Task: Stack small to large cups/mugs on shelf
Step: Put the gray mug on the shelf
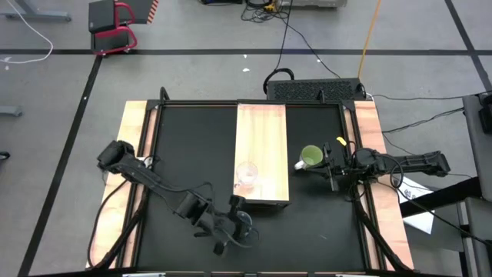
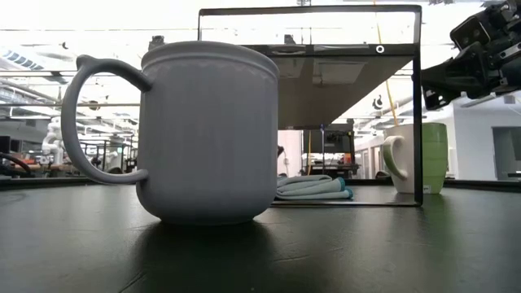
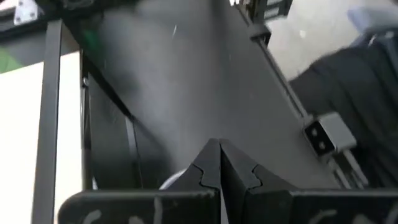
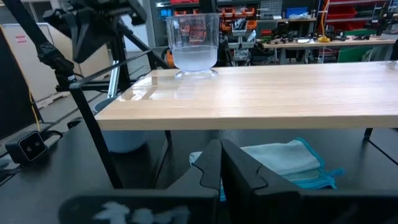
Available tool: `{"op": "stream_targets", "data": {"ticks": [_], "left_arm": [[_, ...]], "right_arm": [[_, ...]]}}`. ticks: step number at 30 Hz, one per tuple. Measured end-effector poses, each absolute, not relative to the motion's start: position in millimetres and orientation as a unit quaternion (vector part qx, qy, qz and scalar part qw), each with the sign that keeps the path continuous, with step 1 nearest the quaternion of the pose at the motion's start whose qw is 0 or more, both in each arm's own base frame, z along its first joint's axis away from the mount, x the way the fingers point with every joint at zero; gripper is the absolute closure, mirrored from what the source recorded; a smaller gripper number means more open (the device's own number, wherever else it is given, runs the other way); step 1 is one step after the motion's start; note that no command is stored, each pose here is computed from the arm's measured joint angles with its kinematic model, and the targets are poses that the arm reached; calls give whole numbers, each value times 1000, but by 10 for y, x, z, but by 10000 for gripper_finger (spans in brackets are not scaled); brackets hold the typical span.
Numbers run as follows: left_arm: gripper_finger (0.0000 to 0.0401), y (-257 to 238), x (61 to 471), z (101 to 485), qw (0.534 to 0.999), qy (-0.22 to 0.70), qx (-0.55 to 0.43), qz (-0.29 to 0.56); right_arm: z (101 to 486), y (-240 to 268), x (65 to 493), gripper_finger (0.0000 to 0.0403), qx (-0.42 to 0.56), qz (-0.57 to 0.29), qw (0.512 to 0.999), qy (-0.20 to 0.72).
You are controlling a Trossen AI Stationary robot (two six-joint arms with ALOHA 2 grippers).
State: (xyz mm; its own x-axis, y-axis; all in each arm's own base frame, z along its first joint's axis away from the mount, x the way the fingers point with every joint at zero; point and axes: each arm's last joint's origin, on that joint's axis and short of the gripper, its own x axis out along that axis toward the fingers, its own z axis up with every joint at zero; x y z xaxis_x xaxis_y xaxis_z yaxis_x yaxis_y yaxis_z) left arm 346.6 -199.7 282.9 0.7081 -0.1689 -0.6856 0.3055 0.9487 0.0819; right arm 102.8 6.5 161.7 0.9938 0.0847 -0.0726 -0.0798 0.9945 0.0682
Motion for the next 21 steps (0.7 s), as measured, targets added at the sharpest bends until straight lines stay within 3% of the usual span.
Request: {"op": "stream_targets", "data": {"ticks": [10,21], "left_arm": [[401,-2065,3539,2787,872,467,62,-131],[401,-2187,3515,2625,844,513,39,-152]], "right_arm": [[1599,65,1038,403,32,40,998,48],[1597,65,1041,403,32,40,997,50]]}}
